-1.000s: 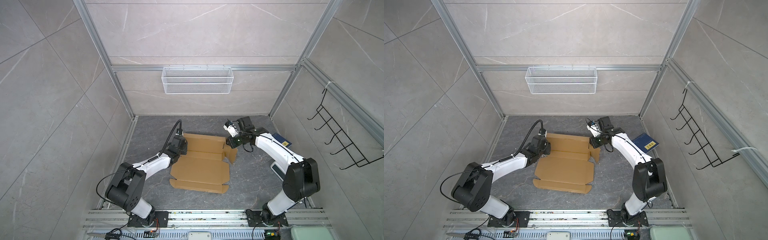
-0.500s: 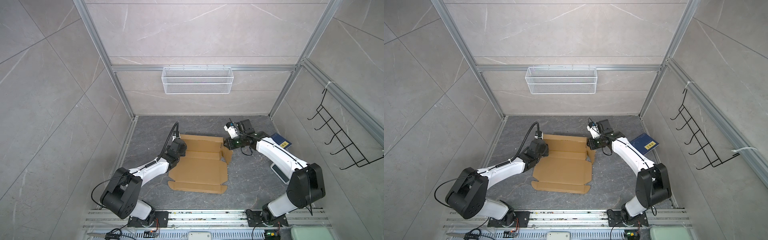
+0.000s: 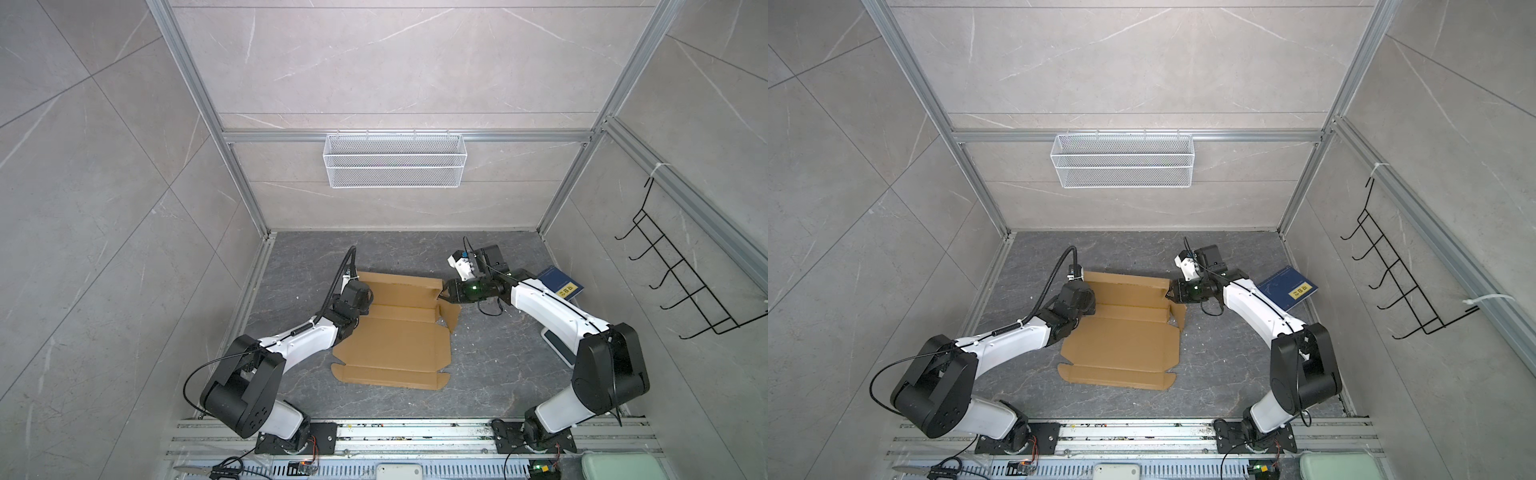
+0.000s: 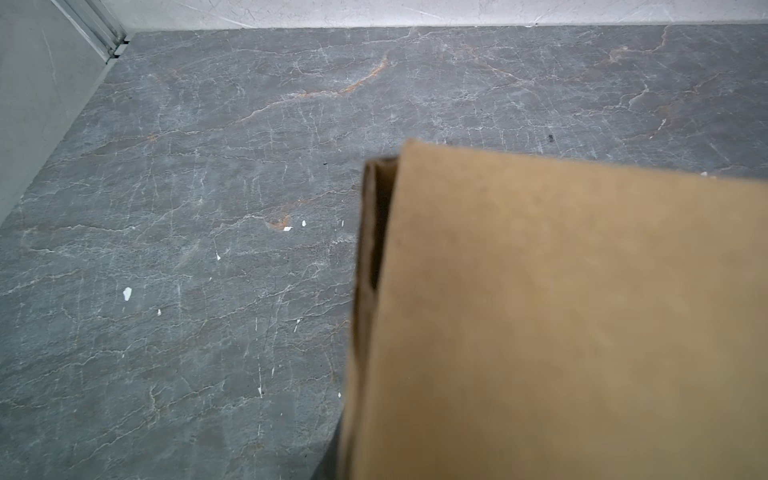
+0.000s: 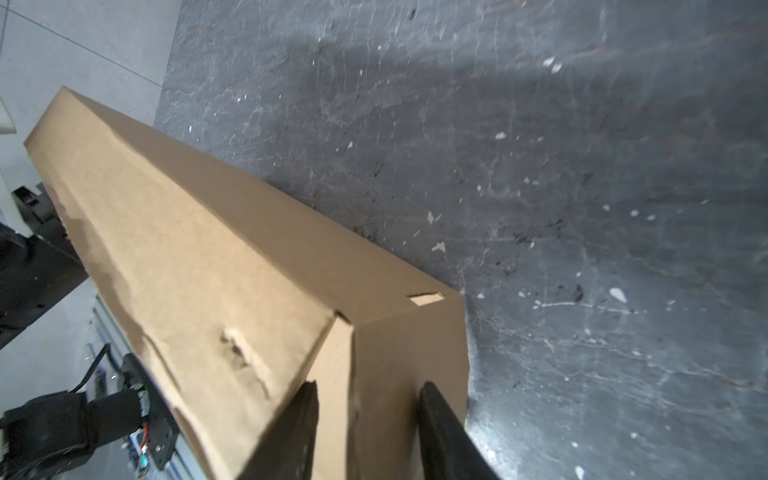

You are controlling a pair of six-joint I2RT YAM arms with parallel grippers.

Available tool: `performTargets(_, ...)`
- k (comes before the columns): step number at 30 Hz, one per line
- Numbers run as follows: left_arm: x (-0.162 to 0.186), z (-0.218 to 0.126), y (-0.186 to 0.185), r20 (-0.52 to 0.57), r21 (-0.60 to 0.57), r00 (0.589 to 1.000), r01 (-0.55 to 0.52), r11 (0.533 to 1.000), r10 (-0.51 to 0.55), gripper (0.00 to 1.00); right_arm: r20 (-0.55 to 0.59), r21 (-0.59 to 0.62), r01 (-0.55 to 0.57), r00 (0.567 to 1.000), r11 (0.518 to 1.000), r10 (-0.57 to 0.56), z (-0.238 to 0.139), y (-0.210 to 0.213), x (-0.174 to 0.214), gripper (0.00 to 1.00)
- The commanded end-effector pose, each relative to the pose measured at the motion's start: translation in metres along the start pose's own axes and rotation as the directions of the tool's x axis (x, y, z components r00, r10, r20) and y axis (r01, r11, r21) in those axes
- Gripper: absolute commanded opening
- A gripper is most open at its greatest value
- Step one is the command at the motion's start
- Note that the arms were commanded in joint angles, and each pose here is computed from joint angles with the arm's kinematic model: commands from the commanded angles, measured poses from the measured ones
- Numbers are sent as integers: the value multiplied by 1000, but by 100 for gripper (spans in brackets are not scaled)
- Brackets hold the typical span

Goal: Fold the paper box

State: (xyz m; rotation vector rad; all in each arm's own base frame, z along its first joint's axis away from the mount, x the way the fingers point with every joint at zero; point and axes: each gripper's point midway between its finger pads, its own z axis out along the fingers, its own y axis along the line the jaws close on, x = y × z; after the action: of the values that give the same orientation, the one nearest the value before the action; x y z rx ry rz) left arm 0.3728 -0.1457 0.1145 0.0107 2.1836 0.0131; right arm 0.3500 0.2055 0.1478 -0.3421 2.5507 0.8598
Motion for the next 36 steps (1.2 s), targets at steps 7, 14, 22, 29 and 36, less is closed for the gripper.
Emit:
performTargets(7,-24,-11,-2,89,5,995,34,999,-35,0,-83,-114,-12,997,993,2,-23,17,25,50)
performTargets(14,-23,-12,-1,90,0,995,35,999,-34,0,-162,70,-20,986,997,31,-28,-11,60,43)
performTargets(22,-21,-11,-1,82,4,996,32,999,-32,0,-148,101,-10,989,995,25,-30,-14,58,29)
performTargets(29,-17,-10,-2,74,8,997,31,999,-32,0,-114,85,14,993,996,-4,-32,-6,33,15)
performTargets(36,-18,-12,0,87,3,996,32,999,-32,0,-122,-14,-5,993,1000,3,-36,16,24,10)
